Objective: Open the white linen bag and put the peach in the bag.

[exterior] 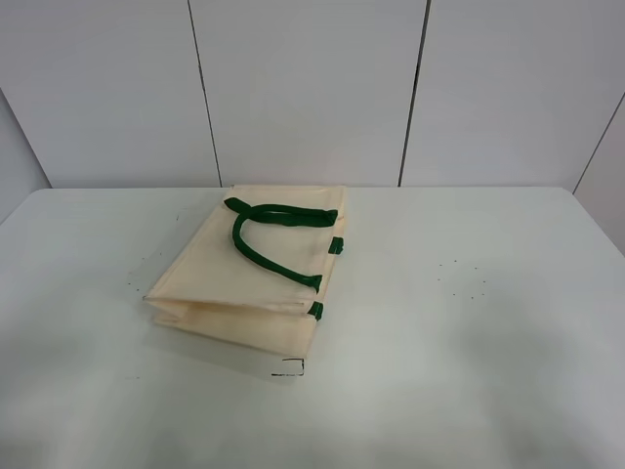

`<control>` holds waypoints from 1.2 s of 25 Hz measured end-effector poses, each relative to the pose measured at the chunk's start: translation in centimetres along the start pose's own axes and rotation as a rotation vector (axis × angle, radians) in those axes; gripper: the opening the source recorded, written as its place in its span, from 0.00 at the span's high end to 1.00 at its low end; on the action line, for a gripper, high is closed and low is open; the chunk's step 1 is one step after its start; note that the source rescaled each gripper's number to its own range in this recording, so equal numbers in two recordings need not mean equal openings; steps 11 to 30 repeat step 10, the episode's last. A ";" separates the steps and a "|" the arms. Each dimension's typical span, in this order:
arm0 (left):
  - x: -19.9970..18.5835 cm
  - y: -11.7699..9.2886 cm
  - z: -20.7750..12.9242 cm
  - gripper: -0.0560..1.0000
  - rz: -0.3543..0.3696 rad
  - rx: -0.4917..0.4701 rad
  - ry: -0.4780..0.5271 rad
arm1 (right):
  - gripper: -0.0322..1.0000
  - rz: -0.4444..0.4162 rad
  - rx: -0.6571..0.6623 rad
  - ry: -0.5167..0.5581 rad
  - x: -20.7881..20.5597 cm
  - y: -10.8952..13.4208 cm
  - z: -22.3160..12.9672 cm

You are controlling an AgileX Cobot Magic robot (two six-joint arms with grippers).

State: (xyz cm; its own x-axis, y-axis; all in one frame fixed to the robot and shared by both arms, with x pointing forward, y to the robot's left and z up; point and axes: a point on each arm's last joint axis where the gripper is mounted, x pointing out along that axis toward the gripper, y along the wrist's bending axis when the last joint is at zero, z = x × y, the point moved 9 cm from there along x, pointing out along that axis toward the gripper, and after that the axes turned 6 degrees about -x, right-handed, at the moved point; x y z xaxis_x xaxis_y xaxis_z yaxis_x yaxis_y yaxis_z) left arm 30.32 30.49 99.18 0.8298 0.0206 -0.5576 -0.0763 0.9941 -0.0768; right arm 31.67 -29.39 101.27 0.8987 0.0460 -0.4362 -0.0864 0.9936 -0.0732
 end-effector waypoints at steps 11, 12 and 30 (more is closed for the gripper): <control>0.0 0.0 0.0 0.10 0.000 0.000 0.000 | 0.00 0.000 0.000 0.000 0.0 0.0 0.0; 0.0 0.0 0.0 0.10 0.000 0.000 0.000 | 0.00 0.000 0.000 0.000 0.0 0.0 0.0; 0.0 0.0 0.0 0.10 0.000 0.000 0.000 | 0.00 0.000 0.000 0.000 0.0 0.0 0.0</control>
